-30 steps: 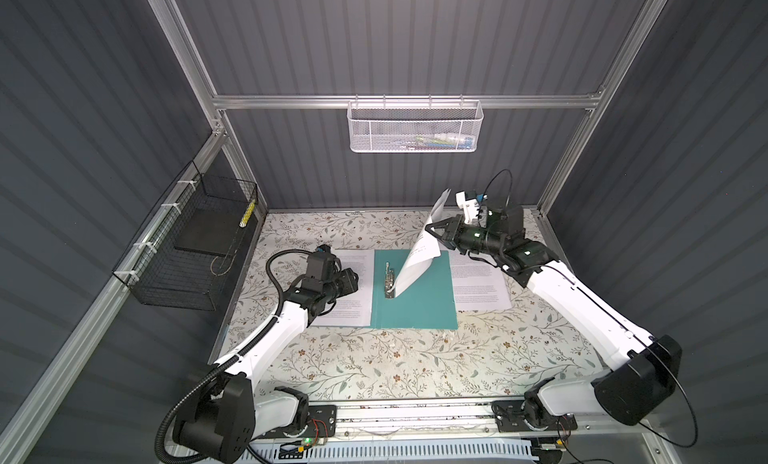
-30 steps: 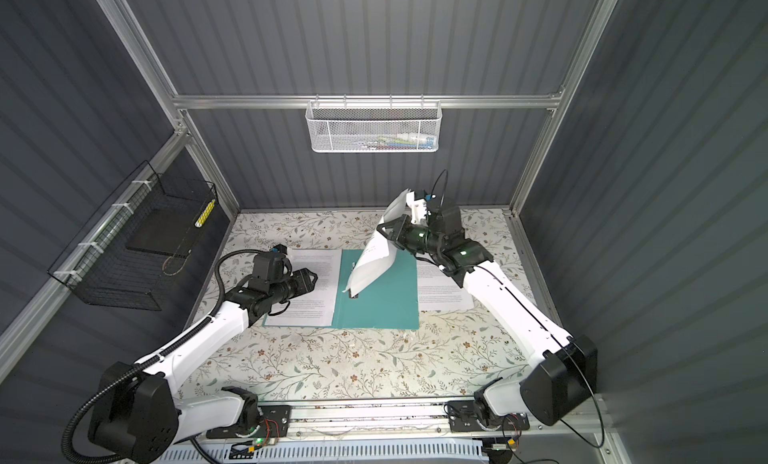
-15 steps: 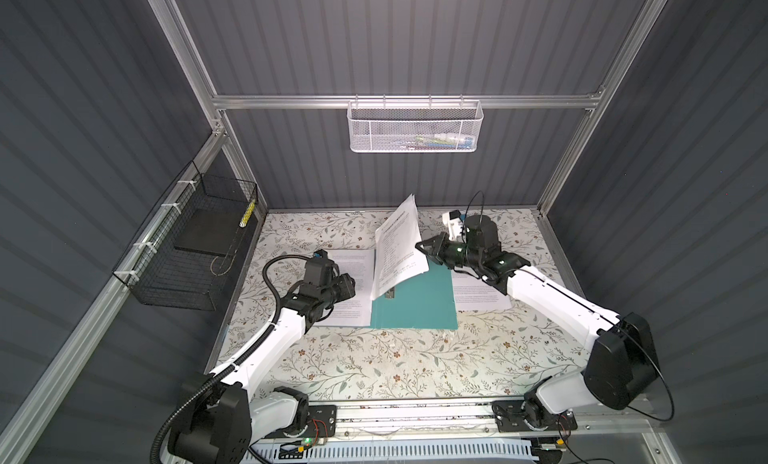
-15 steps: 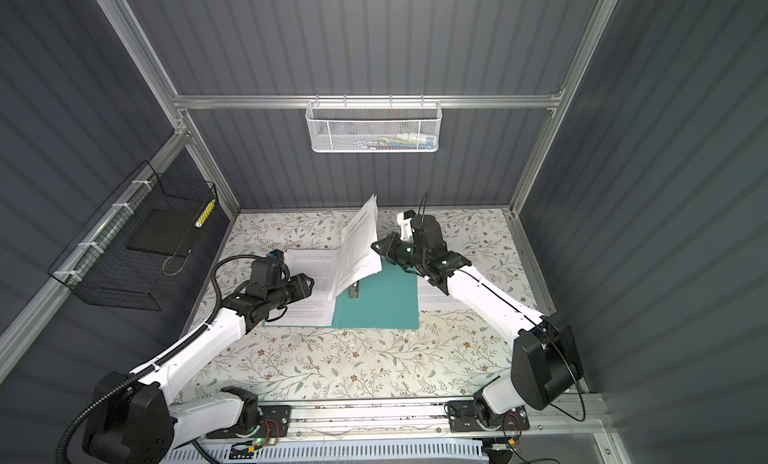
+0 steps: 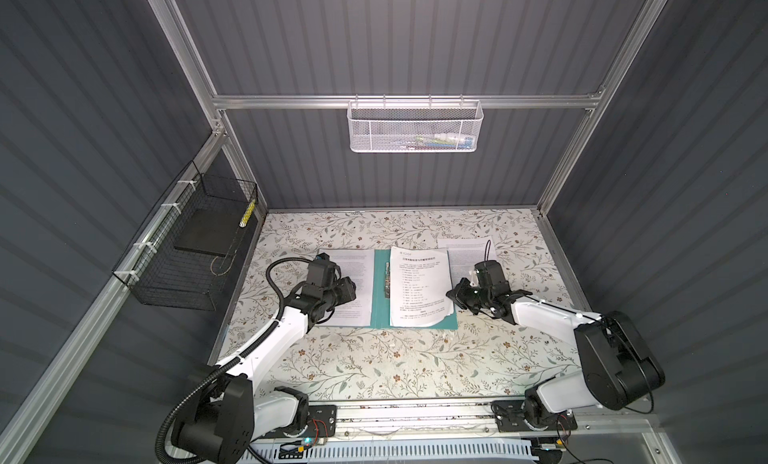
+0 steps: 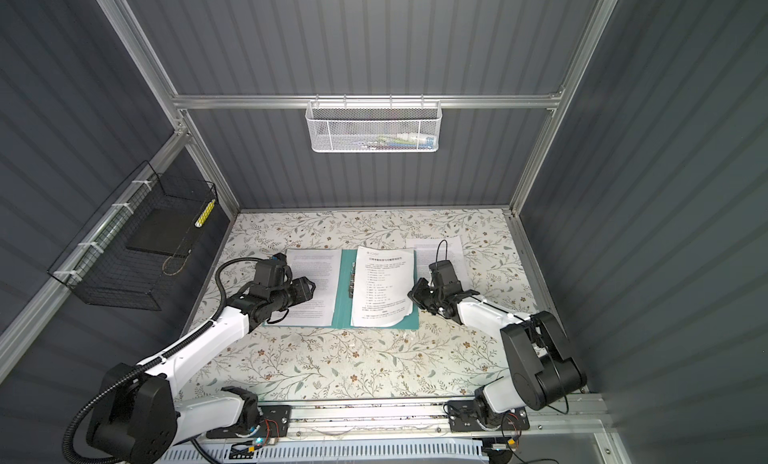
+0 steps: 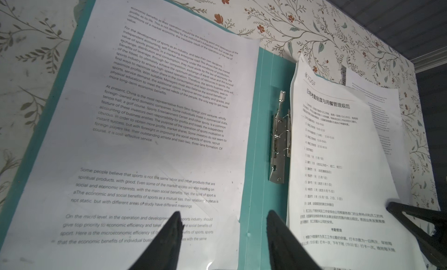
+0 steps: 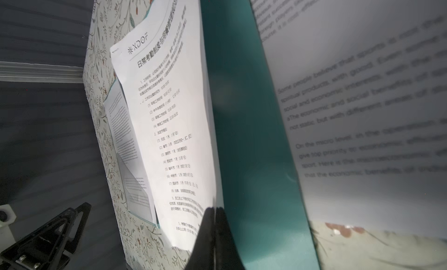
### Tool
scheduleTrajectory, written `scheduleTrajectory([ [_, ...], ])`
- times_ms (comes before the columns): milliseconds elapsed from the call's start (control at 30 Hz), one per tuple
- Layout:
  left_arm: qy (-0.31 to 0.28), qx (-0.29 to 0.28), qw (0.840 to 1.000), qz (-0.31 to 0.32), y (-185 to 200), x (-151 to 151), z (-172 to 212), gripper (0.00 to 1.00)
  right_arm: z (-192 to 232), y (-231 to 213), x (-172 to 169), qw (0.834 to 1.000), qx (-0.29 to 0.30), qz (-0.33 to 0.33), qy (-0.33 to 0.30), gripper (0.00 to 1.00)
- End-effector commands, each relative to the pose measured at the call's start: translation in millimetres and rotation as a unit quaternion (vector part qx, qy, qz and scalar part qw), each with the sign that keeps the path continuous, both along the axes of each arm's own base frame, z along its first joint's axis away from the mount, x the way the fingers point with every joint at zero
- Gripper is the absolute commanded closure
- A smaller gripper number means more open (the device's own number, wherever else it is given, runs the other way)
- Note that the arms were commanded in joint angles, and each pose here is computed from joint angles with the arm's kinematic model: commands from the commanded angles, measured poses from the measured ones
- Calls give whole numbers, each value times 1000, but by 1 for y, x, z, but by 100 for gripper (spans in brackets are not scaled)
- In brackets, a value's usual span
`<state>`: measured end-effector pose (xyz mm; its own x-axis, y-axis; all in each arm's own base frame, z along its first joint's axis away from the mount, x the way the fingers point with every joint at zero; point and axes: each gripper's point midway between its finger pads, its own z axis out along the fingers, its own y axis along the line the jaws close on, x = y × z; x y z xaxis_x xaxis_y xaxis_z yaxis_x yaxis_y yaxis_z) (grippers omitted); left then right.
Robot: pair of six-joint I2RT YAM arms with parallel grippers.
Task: Put the files into the folder
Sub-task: 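Lower the XDOF sheet onto the folder beside the metal clip with the right gripper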
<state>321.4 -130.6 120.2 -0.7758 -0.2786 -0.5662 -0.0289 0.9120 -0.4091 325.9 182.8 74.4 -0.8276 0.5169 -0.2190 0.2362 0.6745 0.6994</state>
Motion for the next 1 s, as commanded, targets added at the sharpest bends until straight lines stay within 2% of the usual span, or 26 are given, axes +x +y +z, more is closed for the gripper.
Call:
scheduleTrajectory([
  [0, 9, -7, 1000, 0, -2, -2, -8, 43, -4, -8, -1, 1000, -14, 1, -7, 100],
  [233, 11, -6, 1000, 1, 0, -4, -10, 43, -26, -6, -5, 1000, -7, 2, 17, 100],
  [633, 14, -5, 1000, -3, -2, -4, -12, 43, -36, 23, -7, 996, 41, 70, 42, 100],
  [700, 15, -6, 1000, -2, -1, -4, -13, 42, -34, 24, -8, 996, 40, 74, 40, 89],
  [800, 14, -9, 1000, -2, -2, -4, -13, 42, -31, 14, -5, 997, -2, 69, 31, 86],
  [967, 16, -9, 1000, -5, -4, -2, -13, 42, -21, 14, 1, 997, -17, 77, 19, 82],
])
